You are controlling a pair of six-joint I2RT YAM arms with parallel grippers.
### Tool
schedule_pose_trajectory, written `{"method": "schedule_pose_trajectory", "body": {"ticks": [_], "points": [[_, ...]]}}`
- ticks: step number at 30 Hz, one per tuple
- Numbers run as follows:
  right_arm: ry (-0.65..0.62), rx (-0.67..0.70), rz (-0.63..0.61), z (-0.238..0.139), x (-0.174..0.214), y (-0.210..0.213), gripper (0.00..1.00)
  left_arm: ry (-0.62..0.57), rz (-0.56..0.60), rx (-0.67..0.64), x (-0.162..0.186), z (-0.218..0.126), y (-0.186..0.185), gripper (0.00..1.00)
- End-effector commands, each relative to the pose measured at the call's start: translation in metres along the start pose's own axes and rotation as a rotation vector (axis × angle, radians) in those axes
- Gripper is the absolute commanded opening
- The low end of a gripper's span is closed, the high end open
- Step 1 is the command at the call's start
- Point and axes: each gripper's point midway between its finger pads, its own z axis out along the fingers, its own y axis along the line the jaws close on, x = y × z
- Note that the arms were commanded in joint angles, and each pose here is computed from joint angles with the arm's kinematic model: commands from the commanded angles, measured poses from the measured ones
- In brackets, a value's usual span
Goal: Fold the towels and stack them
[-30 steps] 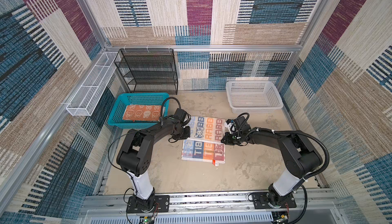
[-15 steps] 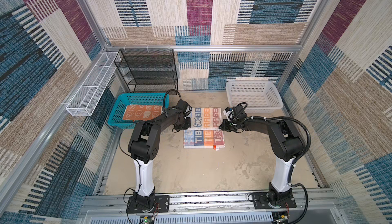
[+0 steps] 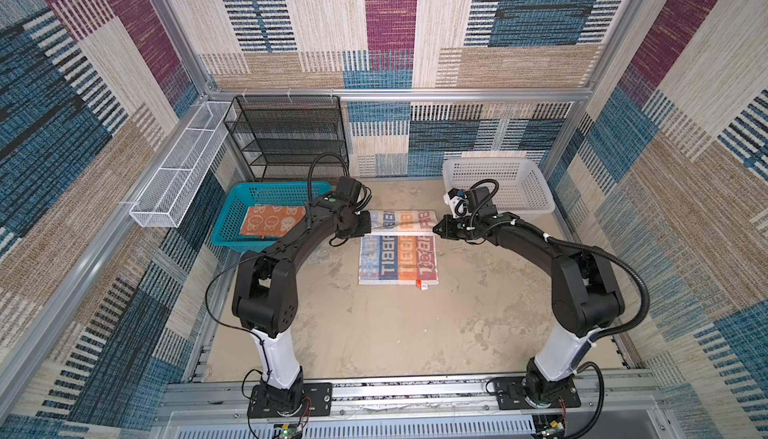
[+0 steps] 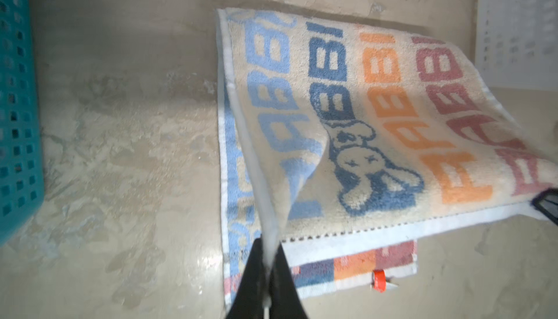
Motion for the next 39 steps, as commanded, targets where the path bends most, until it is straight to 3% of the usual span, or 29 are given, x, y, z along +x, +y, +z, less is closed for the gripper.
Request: {"method": "schedule_pose_trajectory", "body": {"ticks": [1,11,19,33,39], "points": [[0.015,0.013,0.013,-0.009,0.017,-0.003,0.0,0.026,0.013,-0.018,0.021,-0.011,0.005,0.0],[0.159,0.015,0.056,0.014,0.12,-0.012,0.0,0.13,0.027,-0.022,0.104,0.01,0.012,0.0],[0.213,0.043,0.092,0.03,0.154,-0.032,0.0,0.21,0.009,-0.036,0.149,0.044,0.028,0.0],[0.215,0.08,0.076,0.035,0.15,-0.039,0.0,0.204,0.029,-0.063,0.138,0.048,0.028,0.0],[0.172,0.074,0.036,0.02,0.123,-0.022,0.0,0.137,0.048,-0.063,0.112,0.02,0.02,0.0]]}}
